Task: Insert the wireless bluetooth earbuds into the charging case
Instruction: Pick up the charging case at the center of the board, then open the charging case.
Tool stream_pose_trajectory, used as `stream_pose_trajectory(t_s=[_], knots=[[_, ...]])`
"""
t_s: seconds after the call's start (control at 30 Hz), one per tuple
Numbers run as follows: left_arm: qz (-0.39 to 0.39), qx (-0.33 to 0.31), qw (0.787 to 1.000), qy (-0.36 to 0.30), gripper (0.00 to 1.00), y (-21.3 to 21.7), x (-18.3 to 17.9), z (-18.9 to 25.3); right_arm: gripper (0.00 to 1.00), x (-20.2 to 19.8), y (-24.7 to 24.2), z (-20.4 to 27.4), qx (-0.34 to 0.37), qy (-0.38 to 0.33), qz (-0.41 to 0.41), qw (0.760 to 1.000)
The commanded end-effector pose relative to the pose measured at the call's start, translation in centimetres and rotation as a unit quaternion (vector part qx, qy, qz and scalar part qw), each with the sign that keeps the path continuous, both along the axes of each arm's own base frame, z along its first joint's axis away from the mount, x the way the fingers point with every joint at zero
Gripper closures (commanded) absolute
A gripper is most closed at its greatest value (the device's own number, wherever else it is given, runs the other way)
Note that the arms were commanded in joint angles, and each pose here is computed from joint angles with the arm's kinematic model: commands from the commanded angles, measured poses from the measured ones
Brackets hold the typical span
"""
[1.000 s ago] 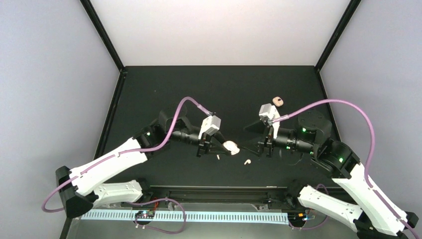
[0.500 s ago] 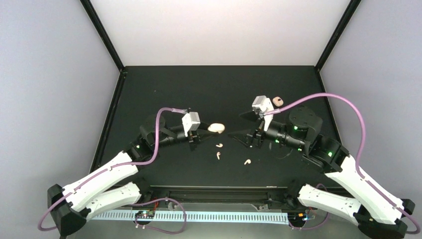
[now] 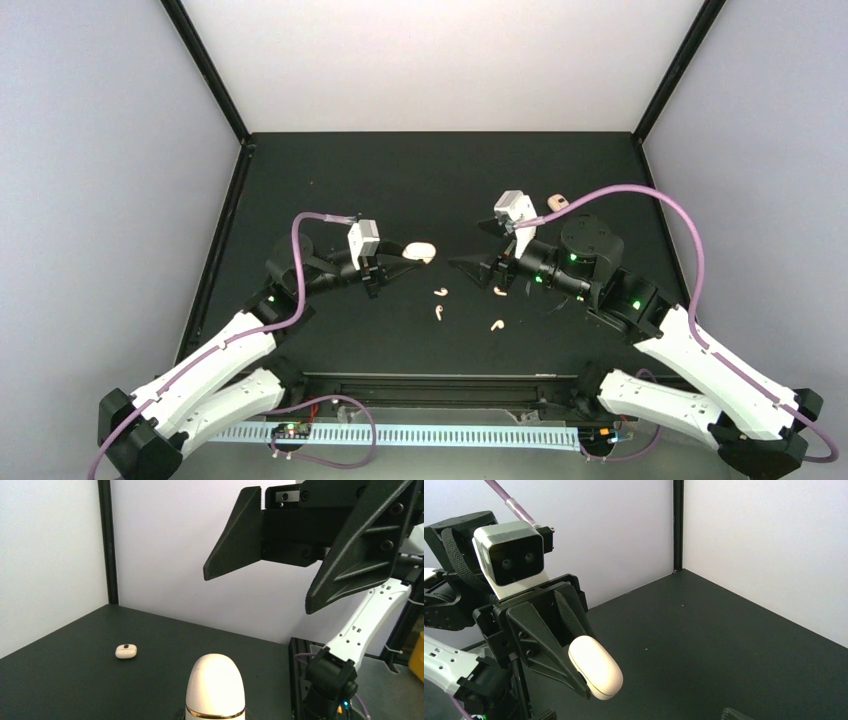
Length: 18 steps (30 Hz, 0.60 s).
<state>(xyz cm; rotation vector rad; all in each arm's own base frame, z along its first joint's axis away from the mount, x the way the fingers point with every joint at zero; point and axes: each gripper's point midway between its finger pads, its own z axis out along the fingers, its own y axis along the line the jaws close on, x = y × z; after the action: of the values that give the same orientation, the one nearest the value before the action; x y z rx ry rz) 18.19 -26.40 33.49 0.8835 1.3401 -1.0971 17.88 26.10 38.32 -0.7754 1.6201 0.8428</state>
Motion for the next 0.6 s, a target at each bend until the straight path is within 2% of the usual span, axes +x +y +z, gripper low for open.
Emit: stream_pose_trajectory(t_s=[0.0,0.57], knots=[[-0.035,-0.011,0.999,-0.023,0.98,-0.2,-1.1,1.0,0.14,-0.7,0.3,-0.9,-0.024,-0.005,0.022,0.999],[-0.146,0.0,0.989,-0.024,0.98,-1.8,-3.8,1.4,0.13,-1.9,2.7,-1.7,-0.049,0.015,0.094,0.994]])
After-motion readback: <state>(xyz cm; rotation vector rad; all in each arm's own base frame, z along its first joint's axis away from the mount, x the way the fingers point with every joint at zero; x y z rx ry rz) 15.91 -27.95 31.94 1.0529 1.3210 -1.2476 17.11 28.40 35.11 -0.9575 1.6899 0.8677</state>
